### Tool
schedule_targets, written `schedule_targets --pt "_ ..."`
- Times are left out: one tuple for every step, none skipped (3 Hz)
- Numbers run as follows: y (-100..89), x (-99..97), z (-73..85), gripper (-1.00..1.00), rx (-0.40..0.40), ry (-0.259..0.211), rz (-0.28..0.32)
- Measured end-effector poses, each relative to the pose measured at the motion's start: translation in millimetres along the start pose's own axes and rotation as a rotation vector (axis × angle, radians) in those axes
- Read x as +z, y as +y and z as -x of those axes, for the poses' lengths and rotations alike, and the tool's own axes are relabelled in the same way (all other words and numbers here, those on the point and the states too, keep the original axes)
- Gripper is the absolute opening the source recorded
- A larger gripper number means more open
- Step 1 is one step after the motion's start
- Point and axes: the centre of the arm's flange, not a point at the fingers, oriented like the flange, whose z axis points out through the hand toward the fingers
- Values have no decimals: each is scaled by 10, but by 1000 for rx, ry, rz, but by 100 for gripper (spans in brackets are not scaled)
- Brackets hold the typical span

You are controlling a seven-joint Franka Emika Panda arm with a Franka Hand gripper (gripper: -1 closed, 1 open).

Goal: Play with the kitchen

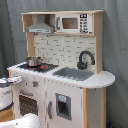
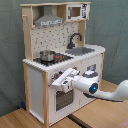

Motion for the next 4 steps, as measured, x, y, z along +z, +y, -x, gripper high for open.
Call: schedule_targets --pt "48 -14 60 100 120 5 16" --pt "50 -13 68 100 226 7 14" --pt "55 -51 14 100 327 20 10" --pt "52 -222 -74 100 344 0 -28"
